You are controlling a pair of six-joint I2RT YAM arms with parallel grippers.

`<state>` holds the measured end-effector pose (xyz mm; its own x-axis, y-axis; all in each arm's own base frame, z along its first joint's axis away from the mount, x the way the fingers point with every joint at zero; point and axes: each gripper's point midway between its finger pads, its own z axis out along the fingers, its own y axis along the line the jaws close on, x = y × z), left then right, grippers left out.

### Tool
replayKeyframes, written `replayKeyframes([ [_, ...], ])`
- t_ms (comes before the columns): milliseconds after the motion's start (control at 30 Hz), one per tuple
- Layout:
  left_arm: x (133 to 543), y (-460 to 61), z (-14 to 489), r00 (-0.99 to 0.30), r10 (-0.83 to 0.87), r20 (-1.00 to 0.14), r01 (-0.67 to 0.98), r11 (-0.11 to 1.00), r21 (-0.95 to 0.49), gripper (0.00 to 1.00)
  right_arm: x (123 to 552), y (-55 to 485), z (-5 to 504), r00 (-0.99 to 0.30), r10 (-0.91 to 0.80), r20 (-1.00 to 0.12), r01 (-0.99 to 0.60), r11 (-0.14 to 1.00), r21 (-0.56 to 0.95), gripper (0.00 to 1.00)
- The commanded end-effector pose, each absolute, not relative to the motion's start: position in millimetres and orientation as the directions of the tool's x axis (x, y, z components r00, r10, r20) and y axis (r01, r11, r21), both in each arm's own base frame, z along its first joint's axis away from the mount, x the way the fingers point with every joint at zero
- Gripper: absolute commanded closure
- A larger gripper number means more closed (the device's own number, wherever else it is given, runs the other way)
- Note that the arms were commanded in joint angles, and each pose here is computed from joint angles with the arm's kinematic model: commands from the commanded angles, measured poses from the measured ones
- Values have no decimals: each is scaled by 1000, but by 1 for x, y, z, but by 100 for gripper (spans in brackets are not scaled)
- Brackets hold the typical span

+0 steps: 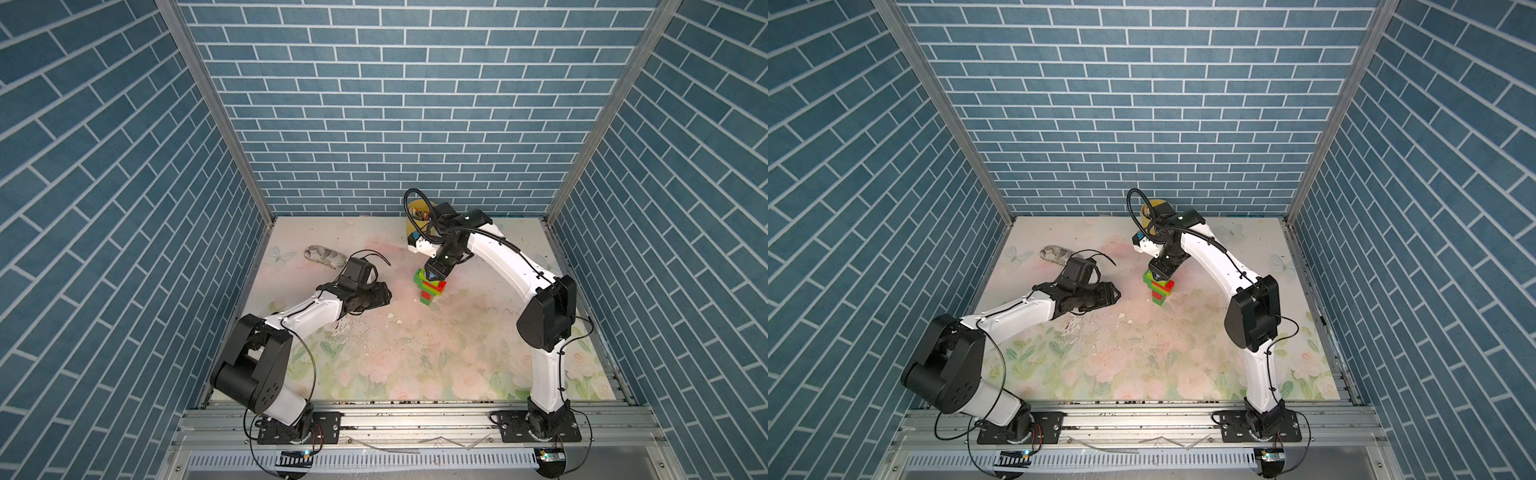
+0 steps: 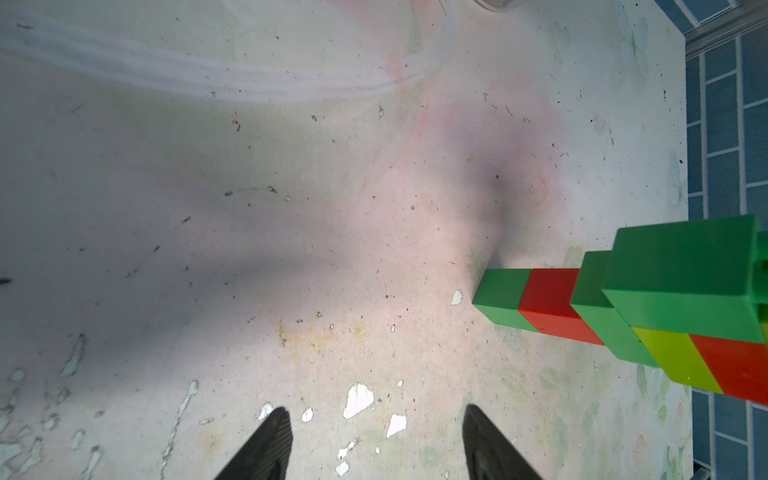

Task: Assemble a spoon with lego
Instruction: Pick up the lego brick from the center of the board.

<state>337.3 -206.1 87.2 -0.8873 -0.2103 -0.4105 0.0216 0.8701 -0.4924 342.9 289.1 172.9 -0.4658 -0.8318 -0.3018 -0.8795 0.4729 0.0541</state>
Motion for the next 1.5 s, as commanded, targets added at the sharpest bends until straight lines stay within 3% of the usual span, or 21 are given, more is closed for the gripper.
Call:
replayKeyframes([
  [0, 339, -207, 95, -882, -197, -428, 38, 875, -482, 33, 336, 285, 174, -484, -834, -265, -872, 486, 63, 55],
  [533, 337, -204, 97, -880, -194, -434, 39, 881, -472, 33, 345, 294, 153, -484, -846, -224, -874, 482, 65, 56],
  [833, 335, -202, 96, -880, -187, -437, 41, 886, -461, 33, 340, 292, 152, -486, -851, -197, -874, 480, 81, 83],
  [967, 335, -201, 100, -879, -181, -442, 46, 889, -456, 32, 340, 294, 166, -517, -818, -254, -855, 505, 115, 86],
  [1133, 336, -193, 109, -871, -177, -459, 50, 896, -441, 32, 347, 292, 203, -623, -657, -425, -780, 566, 268, 86],
  [1233, 340, -187, 114, -868, -182, -461, 45, 897, -440, 32, 355, 288, 219, -705, -472, -529, -701, 578, 418, 86],
  [1467, 350, -179, 132, -863, -170, -476, 54, 905, -421, 32, 377, 286, 226, -793, -54, -606, -568, 426, 705, 85],
])
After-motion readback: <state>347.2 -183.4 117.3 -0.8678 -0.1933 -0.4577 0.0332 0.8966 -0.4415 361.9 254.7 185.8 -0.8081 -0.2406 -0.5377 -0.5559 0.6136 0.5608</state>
